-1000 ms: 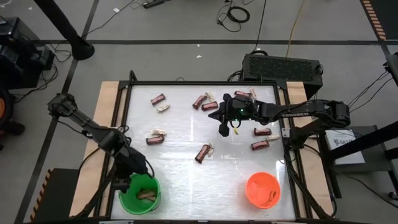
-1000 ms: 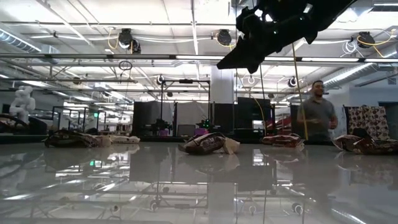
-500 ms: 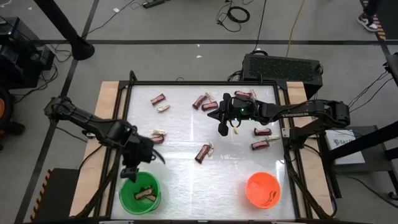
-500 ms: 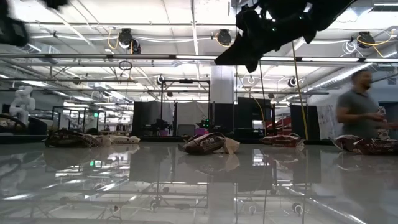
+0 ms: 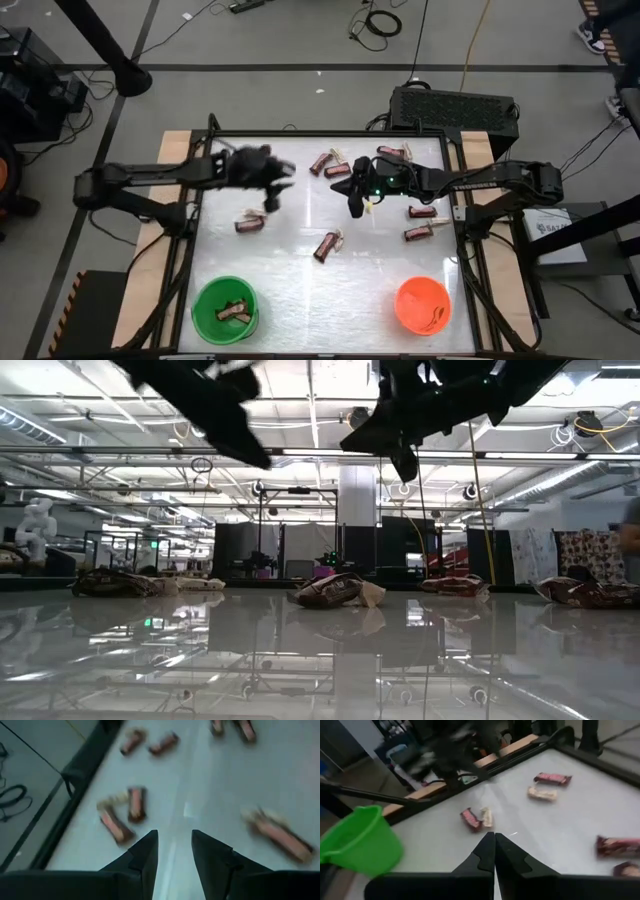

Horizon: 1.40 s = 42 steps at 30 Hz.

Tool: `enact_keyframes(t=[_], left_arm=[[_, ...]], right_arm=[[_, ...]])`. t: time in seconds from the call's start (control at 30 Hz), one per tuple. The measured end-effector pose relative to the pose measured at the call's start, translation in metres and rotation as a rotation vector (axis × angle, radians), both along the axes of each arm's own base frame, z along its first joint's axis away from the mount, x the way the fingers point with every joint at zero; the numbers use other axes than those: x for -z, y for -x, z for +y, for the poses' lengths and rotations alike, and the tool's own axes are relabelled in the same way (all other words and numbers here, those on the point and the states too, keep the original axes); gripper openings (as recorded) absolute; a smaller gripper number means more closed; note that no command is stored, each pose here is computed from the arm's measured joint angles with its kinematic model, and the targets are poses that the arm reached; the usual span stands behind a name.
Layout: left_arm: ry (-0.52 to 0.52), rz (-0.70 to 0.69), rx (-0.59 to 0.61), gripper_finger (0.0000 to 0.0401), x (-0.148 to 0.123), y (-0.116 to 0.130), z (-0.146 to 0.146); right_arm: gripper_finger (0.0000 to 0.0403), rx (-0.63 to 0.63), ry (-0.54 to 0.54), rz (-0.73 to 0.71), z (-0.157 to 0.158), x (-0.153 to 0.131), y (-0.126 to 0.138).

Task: Sort candy by brand, put in halloween buckets
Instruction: Put the brown chocolate bar into the green bucket

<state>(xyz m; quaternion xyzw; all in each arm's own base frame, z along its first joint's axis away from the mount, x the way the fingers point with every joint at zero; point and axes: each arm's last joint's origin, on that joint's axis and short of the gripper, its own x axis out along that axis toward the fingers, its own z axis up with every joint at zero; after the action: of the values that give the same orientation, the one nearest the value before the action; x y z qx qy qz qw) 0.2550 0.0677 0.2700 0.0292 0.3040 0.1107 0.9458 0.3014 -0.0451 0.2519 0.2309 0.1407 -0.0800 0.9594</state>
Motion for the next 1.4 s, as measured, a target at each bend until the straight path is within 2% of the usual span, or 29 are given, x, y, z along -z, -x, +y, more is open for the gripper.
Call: enact_keyframes(t=[0.13, 0.33, 0.5, 0.63, 0.8, 0.93, 1.1, 1.17, 1.27, 1.4], left_arm=[[0.071, -0.037, -0.054, 0.0125, 0.031, -0.030, 0.035], [0.098, 0.078, -0.143, 0.0125, 0.074, -0.083, 0.075], [0.056, 0.217, -0.150, 0.0125, 0.095, -0.116, 0.089], [0.006, 0.269, -0.166, 0.0125, 0.096, -0.127, 0.090], [0.033, 0.201, -0.111, 0.0131, 0.083, -0.136, 0.089], [0.046, 0.238, -0.058, 0.0169, 0.094, -0.140, 0.088], [0.041, 0.293, -0.083, 0.0239, 0.108, -0.149, 0.093], [0.007, 0.315, -0.102, 0.0259, 0.113, -0.155, 0.096], [-0.071, 0.346, -0.103, 0.0270, 0.116, -0.165, 0.098], [-0.074, 0.455, -0.083, 0.0272, 0.112, -0.179, 0.103]], right_arm=[[0.0000, -0.006, -0.094, -0.008, 0.011, 0.000, -0.001], [0.0000, -0.037, -0.174, -0.008, 0.028, 0.000, -0.003], [0.0000, -0.077, -0.181, 0.001, 0.041, 0.000, -0.003], [0.0000, -0.096, -0.186, 0.017, 0.049, 0.002, -0.003], [0.0000, -0.087, -0.200, 0.033, 0.049, 0.003, -0.002], [0.0000, -0.079, -0.192, 0.035, 0.047, 0.003, -0.002], [0.0000, -0.078, -0.193, 0.045, 0.047, 0.004, -0.002], [0.0000, -0.077, -0.193, 0.047, 0.047, 0.005, -0.002], [0.0000, -0.078, -0.193, 0.047, 0.047, 0.005, -0.002], [0.0000, -0.077, -0.193, 0.047, 0.047, 0.005, -0.002]])
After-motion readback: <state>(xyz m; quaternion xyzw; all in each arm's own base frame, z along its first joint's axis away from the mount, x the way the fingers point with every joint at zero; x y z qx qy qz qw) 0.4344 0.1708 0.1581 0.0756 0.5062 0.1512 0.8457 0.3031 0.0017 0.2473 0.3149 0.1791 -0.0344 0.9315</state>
